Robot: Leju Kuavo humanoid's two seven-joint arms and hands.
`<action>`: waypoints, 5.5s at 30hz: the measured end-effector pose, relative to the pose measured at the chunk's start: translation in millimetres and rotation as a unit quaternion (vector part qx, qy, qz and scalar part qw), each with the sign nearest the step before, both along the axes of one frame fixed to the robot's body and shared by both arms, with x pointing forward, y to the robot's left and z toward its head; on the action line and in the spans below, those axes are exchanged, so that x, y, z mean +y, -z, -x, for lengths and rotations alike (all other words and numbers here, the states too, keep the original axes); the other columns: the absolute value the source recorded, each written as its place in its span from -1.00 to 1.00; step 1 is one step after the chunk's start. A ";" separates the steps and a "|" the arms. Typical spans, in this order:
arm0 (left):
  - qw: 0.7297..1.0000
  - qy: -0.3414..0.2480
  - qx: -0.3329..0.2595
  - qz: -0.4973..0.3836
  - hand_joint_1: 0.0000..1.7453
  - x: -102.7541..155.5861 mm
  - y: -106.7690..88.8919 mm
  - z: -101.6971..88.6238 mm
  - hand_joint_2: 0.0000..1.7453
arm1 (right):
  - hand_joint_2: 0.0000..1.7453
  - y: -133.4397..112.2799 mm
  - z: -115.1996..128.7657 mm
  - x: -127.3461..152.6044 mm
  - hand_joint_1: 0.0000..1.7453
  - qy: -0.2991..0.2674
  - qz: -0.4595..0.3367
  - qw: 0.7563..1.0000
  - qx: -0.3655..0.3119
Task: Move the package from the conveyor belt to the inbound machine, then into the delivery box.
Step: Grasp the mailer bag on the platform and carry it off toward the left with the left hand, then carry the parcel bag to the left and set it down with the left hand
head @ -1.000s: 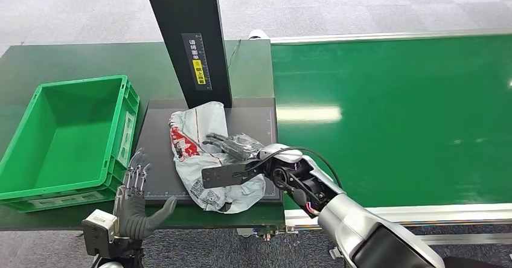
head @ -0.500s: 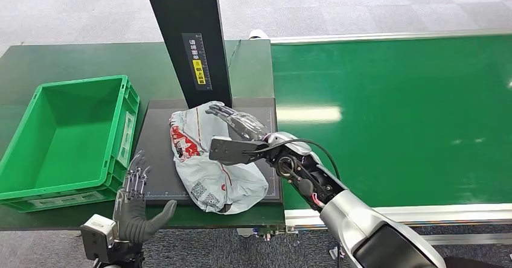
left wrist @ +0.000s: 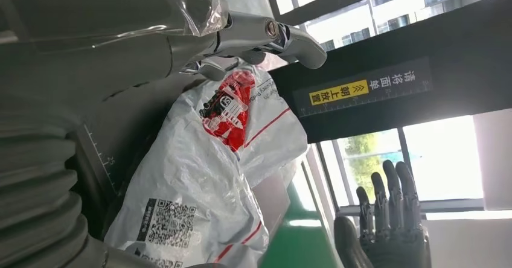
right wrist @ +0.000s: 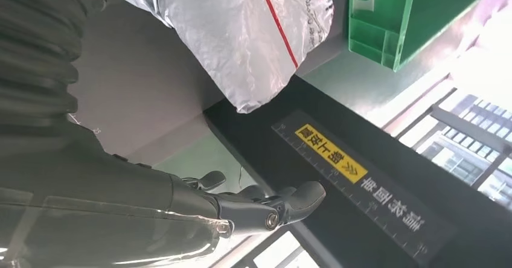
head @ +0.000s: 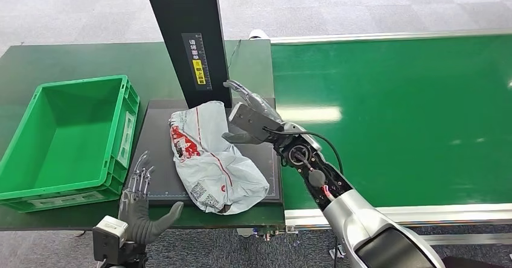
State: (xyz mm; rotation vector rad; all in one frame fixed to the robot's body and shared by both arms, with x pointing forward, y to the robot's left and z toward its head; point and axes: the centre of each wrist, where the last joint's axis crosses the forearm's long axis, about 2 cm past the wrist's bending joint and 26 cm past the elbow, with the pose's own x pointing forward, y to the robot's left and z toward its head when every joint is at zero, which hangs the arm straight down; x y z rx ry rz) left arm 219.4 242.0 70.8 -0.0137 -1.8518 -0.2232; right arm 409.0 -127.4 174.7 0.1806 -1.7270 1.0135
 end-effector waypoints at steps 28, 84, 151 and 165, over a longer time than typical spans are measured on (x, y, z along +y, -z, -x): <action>0.943 -0.043 -0.032 -0.329 -1.00 -43.3 -9.1 -27.7 1.00 | 1.00 -33.1 9.4 -12.6 -1.00 0.073 -0.150 0.984 -0.067; 0.897 -0.099 -0.027 -0.430 1.00 -35.4 13.4 -47.3 1.00 | 1.00 -35.1 12.6 -18.2 -1.00 0.076 -0.117 0.988 -0.073; 0.818 -0.461 -0.086 -0.334 -1.00 160.3 -46.5 -95.7 1.00 | 1.00 -34.5 14.0 -26.9 -1.00 0.089 -0.112 0.986 -0.089; 0.987 -0.145 -0.060 0.021 -1.00 33.3 -32.5 -49.4 1.00 | -1.00 -33.6 61.6 -57.9 -1.00 0.174 -0.212 0.945 -0.177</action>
